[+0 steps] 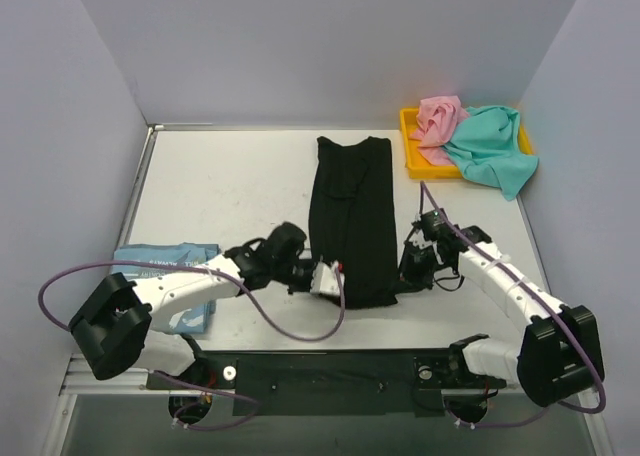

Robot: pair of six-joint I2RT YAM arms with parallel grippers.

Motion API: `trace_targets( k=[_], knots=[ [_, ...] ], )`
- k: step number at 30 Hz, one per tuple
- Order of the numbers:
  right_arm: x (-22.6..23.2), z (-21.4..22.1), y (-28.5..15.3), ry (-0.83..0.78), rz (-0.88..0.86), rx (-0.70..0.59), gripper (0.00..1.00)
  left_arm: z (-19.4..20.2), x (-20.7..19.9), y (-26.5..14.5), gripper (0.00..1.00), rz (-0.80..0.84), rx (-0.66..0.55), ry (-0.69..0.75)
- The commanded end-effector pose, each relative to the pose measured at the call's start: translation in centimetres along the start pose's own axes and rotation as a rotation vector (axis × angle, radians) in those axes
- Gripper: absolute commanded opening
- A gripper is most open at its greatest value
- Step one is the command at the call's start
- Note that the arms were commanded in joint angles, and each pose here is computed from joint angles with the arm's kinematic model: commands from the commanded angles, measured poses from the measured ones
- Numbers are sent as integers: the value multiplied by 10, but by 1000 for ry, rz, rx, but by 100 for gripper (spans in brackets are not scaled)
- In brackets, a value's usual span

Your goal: Fold and stack the t-shirts

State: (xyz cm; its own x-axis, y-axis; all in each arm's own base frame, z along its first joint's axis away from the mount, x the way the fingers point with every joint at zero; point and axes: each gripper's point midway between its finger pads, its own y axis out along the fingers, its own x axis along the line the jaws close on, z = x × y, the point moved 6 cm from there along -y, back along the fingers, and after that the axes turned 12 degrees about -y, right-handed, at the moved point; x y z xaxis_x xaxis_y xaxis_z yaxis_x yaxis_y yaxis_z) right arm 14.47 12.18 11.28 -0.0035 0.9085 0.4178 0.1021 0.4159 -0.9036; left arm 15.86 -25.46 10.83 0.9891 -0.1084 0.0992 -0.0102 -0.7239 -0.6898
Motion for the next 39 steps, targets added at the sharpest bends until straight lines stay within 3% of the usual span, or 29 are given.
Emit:
trace_targets(
  k=[1, 5, 10, 18, 25, 34, 37, 38, 39],
  knots=[
    [8, -44, -28, -46, 8, -72, 0, -50, 65, -35, 0, -157, -180, -178],
    [9, -110, -42, -39, 5, -138, 0, -55, 119, -41, 0, -300, -229, -293],
    [14, -190, -45, -49, -31, -189, 0, -65, 187, -52, 0, -507, -291, -322],
    [5, -271, -28, -8, -112, -210, 0, -36, 288, -29, 0, -592, -220, -466],
    [-5, -320, -13, 27, -159, -240, 0, -11, 316, -14, 0, -576, -197, -492],
    [-19, -333, 11, 72, -162, -213, 0, 10, 325, -3, 0, -599, -166, -523],
    [-22, -339, 16, 67, -149, -221, 20, 15, 331, -5, 0, -645, -159, -546],
    [-22, -343, 15, 61, -138, -236, 30, 18, 334, -6, 4, -663, -150, -553],
    [-23, -345, 13, 61, -131, -246, 33, 19, 336, -9, 15, -677, -149, -557]
  ],
)
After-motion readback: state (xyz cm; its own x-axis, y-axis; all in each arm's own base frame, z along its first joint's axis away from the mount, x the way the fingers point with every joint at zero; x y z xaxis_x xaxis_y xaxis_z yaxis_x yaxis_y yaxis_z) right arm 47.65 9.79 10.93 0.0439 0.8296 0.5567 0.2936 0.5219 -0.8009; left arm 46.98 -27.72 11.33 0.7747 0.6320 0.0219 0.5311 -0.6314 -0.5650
